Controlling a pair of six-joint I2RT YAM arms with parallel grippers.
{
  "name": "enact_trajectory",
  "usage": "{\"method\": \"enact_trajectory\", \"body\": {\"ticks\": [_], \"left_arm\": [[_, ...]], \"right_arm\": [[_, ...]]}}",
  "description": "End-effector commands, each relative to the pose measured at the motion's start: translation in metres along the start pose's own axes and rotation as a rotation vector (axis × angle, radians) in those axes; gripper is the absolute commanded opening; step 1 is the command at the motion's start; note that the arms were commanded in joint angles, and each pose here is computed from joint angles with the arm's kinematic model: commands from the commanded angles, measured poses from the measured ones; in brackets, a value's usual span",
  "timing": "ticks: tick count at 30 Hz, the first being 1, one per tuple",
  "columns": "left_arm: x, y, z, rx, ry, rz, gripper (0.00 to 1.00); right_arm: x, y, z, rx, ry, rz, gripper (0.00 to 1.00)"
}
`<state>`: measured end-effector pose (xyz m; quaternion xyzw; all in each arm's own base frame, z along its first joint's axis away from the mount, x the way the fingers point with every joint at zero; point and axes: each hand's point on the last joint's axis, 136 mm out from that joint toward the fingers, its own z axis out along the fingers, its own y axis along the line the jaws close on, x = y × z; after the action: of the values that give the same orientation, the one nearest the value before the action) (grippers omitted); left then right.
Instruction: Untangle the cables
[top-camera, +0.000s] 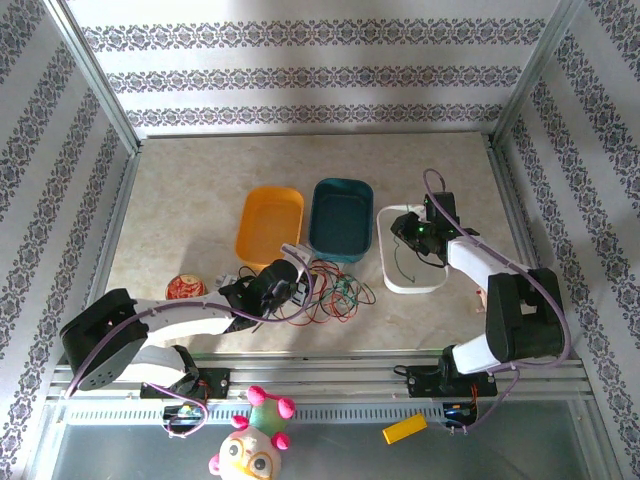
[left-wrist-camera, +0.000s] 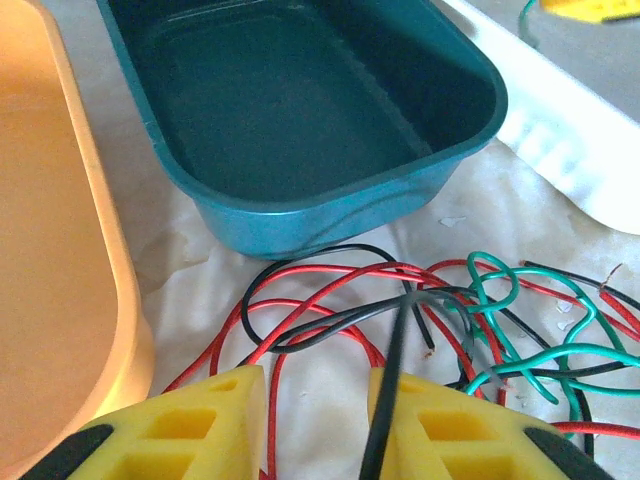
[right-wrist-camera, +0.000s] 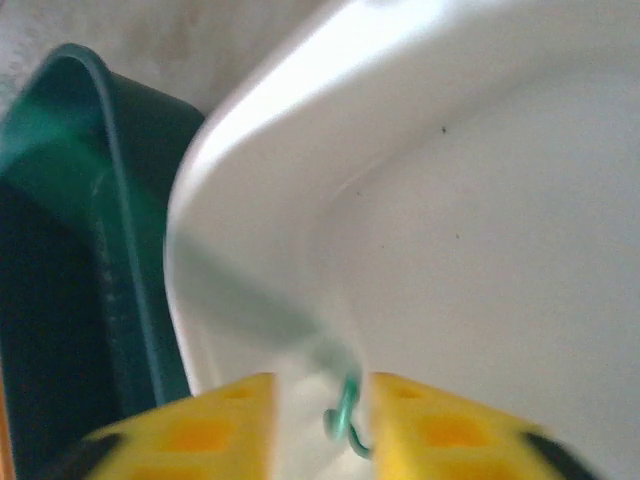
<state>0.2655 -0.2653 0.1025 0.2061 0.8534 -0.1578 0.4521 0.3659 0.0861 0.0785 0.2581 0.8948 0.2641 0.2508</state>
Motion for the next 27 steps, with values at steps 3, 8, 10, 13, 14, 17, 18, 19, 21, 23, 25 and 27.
{"method": "enact_trajectory", "body": {"ticks": [3, 8, 10, 13, 14, 17, 18, 19, 21, 23, 25, 27], "left_arm": [[-0.004, 0.008, -0.004, -0.025, -0.013, -0.007, 0.33], [-0.005, 0.007, -0.004, -0.018, -0.017, -0.010, 0.33], [-0.005, 0.005, -0.004, -0.009, -0.018, -0.012, 0.34], [-0.006, 0.002, -0.005, 0.008, -0.017, -0.010, 0.35], [-0.007, 0.001, -0.006, 0.013, -0.019, -0.010, 0.35], [-0.010, 0.000, -0.009, 0.019, -0.027, -0.011, 0.35], [-0.011, 0.000, -0.009, 0.022, -0.031, -0.009, 0.35], [-0.013, -0.001, -0.010, 0.024, -0.036, -0.008, 0.35], [-0.013, -0.001, -0.011, 0.028, -0.036, -0.002, 0.35], [-0.012, -0.002, -0.010, 0.033, -0.032, 0.004, 0.35], [-0.011, -0.003, -0.009, 0.039, -0.028, 0.005, 0.35], [-0.011, -0.004, -0.009, 0.041, -0.027, 0.003, 0.35]], "right_arm": [[-0.009, -0.004, -0.018, 0.033, -0.082, -0.005, 0.72], [-0.017, 0.002, -0.054, 0.053, -0.177, -0.062, 0.80], [-0.011, 0.010, -0.069, 0.036, -0.193, -0.100, 0.80], [0.010, 0.028, -0.085, -0.036, -0.176, -0.181, 0.79], [0.018, 0.031, -0.089, -0.049, -0.168, -0.201, 0.79], [0.042, 0.036, -0.101, -0.061, -0.146, -0.263, 0.78], [0.049, 0.037, -0.104, -0.069, -0.139, -0.277, 0.78], [0.057, 0.039, -0.106, -0.087, -0.124, -0.290, 0.77], [0.077, 0.046, -0.107, -0.134, -0.074, -0.307, 0.74], [0.102, 0.056, -0.104, -0.189, -0.004, -0.338, 0.71], [0.126, 0.061, -0.100, -0.220, 0.063, -0.373, 0.69], [0.146, 0.064, -0.095, -0.230, 0.118, -0.419, 0.67]]}}
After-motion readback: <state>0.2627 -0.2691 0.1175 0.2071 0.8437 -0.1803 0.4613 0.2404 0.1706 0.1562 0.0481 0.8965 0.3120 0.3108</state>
